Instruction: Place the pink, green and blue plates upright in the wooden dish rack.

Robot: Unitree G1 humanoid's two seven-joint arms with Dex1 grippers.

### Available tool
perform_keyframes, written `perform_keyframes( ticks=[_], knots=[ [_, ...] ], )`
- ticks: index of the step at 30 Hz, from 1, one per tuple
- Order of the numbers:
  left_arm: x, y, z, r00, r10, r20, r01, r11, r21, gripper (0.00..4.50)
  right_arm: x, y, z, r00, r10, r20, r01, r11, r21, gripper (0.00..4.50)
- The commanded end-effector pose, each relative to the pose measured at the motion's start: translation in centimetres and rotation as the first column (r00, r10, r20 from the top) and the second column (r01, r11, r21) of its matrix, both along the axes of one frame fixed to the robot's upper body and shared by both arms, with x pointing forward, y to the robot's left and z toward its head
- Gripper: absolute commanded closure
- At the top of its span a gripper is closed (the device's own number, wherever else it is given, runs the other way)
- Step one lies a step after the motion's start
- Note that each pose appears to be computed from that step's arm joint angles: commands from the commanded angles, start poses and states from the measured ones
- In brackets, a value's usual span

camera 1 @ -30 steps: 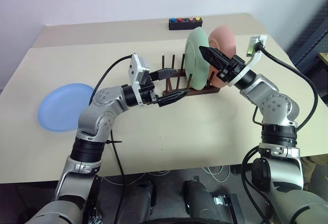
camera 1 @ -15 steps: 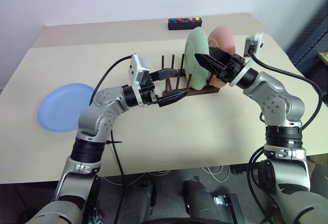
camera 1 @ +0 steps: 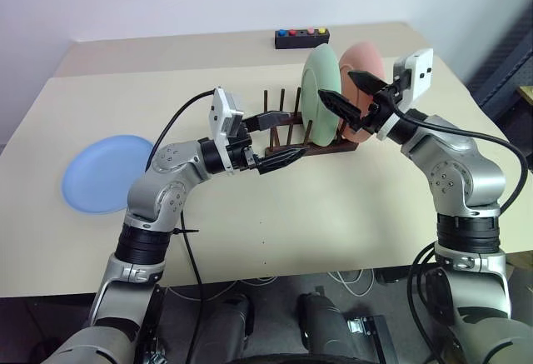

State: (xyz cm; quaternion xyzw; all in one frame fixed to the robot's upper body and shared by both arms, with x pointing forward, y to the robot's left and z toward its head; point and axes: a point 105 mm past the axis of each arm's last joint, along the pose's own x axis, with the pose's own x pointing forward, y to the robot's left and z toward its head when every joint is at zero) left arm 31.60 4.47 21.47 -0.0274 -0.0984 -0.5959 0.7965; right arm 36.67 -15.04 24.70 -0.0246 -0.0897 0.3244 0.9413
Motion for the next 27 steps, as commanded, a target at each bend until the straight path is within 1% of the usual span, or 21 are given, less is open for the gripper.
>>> perform_keyframes(
  ticks=[1, 3, 6, 9, 11, 13, 14, 16, 18, 20, 21, 23, 25, 27],
  knots=[
    [-0.7, -0.2, 1.0, 0.999, -0.025, 0.046, 0.026, 1.0, -0.013, 0.0, -0.7, -0.1, 1.8, 0.993, -0.048, 0.107, 0.054, 0.997, -0.052, 0.02],
    [-0.7, -0.3, 1.0, 0.999, -0.028, 0.046, 0.028, 1.0, -0.012, 0.0, -0.9, -0.1, 2.0, 0.991, -0.062, 0.116, 0.067, 0.997, -0.036, 0.02],
    [-0.7, -0.3, 1.0, 0.999, -0.03, 0.044, 0.031, 0.999, -0.013, 0.0, -1.5, -0.2, 3.1, 0.988, -0.064, 0.143, 0.061, 0.998, 0.027, 0.02],
    [-0.5, -0.1, 0.9, 0.999, -0.024, 0.042, 0.024, 1.0, -0.009, 0.0, -3.2, -0.4, 5.3, 0.978, 0.0, 0.211, -0.027, 0.992, 0.124, 0.02],
    [-0.2, 0.2, 0.8, 0.999, -0.009, 0.044, 0.01, 1.0, -0.006, 0.0, -4.3, -0.6, 6.3, 0.969, 0.045, 0.245, -0.084, 0.985, 0.152, 0.02],
    [0.2, 0.6, 1.0, 0.997, 0.023, 0.068, -0.023, 1.0, 0.004, 0.0, -5.2, -0.5, 6.5, 0.958, 0.095, 0.269, -0.13, 0.985, 0.113, 0.02],
    [0.5, 1.0, 1.3, 0.996, 0.046, 0.074, -0.046, 0.999, -0.002, 0.0, -5.8, -0.2, 6.1, 0.956, 0.144, 0.255, -0.169, 0.982, 0.079, 0.02],
    [1.1, 1.7, 2.0, 0.995, 0.078, 0.057, -0.077, 0.997, -0.02, 0.0, -6.9, 0.4, 5.0, 0.95, 0.232, 0.209, -0.24, 0.971, 0.009, 0.02],
    [1.6, 2.7, 2.2, 0.992, 0.112, 0.063, -0.113, 0.994, 0.007, 0.0, -8.3, 1.0, 4.1, 0.93, 0.341, 0.137, -0.342, 0.94, -0.017, 0.02],
    [2.6, 5.1, 2.1, 0.979, 0.185, 0.089, -0.192, 0.979, 0.072, 0.0, -10.0, 1.4, 3.8, 0.889, 0.448, 0.092, -0.448, 0.894, -0.02, 0.02],
    [3.0, 6.1, 2.2, 0.973, 0.212, 0.093, -0.22, 0.971, 0.089, 0.0, -10.5, 1.4, 3.9, 0.874, 0.479, 0.084, -0.479, 0.877, -0.014, 0.02],
    [4.0, 9.5, 2.7, 0.949, 0.304, 0.088, -0.314, 0.94, 0.132, 0.0, -11.3, 1.7, 4.1, 0.844, 0.531, 0.074, -0.531, 0.847, -0.011, 0.02],
    [5.0, 12.5, 2.7, 0.916, 0.401, 0.032, -0.399, 0.896, 0.192, 0.0, -11.6, 2.2, 3.8, 0.829, 0.555, 0.065, -0.556, 0.831, -0.017, 0.02],
    [5.3, 15.4, 1.9, 0.877, 0.471, -0.092, -0.437, 0.863, 0.254, 0.0, -11.6, 2.7, 3.4, 0.817, 0.574, 0.055, -0.574, 0.819, -0.019, 0.02]
  ],
)
